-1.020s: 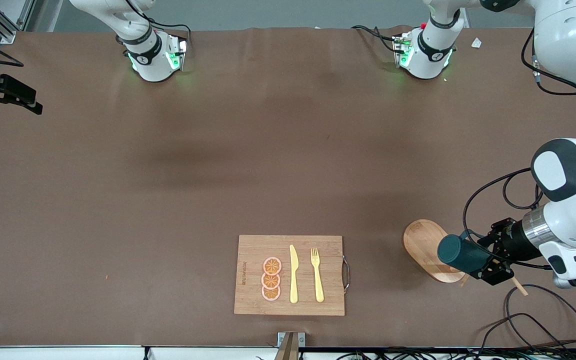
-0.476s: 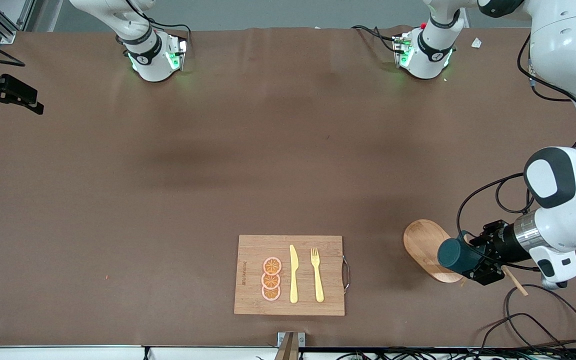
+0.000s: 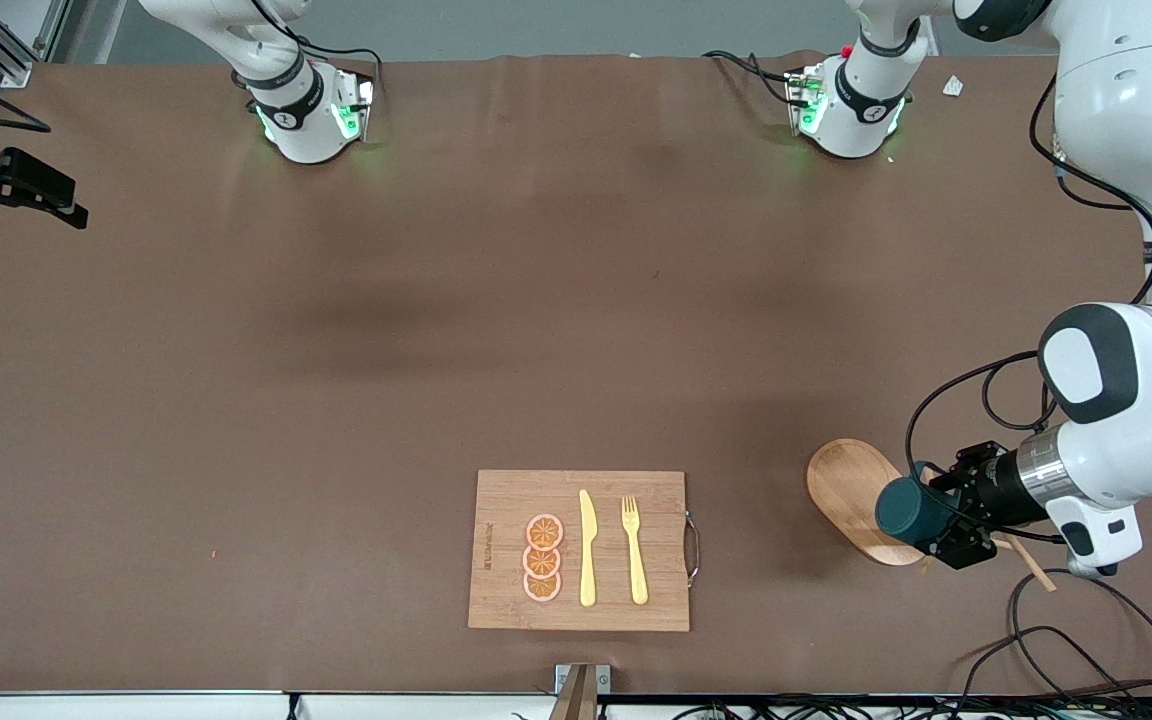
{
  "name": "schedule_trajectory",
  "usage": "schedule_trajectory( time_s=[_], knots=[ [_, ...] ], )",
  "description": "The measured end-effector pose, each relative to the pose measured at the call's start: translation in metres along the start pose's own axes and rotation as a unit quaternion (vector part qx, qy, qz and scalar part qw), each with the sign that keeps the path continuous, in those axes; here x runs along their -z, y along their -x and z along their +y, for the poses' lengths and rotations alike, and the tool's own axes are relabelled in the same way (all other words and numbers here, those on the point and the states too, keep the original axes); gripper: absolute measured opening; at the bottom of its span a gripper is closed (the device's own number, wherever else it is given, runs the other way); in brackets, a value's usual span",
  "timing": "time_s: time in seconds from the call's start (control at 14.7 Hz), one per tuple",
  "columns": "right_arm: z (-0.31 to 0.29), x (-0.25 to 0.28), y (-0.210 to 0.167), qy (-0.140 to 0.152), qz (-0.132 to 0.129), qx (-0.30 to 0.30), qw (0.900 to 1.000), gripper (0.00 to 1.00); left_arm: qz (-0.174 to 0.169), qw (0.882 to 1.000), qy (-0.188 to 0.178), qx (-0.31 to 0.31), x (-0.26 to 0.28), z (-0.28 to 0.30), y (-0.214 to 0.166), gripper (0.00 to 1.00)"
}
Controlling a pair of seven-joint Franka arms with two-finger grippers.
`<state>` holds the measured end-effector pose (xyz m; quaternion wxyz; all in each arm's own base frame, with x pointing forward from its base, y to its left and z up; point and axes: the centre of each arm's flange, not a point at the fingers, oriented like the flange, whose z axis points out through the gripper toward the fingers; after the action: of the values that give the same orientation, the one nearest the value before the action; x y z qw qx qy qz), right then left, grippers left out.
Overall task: Transfer cup from left to right arm and place
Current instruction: 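Close the left gripper on the teal mug's rim, then lift the teal mug off the stand with the left gripper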
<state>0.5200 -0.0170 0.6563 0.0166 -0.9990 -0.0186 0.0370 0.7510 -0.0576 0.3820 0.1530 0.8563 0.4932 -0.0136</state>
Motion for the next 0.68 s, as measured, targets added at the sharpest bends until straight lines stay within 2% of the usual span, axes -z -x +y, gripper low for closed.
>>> schedule_trajectory(
  time_s=[0.2,0.27,0.68],
  knots=[
    [0.0000,0.0000,0.0000,0.000,0.000,0.000,1.000,1.00,-0.002,1.000,-0.003,0.001,-0.0046,-0.0011,-0.0014,0.95],
    [0.0000,0.0000,0.0000,0.000,0.000,0.000,1.000,1.00,-0.002,1.000,-0.002,0.002,-0.0040,-0.0008,-0.0013,0.89],
    [0.0000,0.0001,0.0000,0.000,0.000,0.000,1.000,1.00,-0.004,1.000,0.000,0.008,-0.0040,0.0019,0.0035,0.89]
  ],
)
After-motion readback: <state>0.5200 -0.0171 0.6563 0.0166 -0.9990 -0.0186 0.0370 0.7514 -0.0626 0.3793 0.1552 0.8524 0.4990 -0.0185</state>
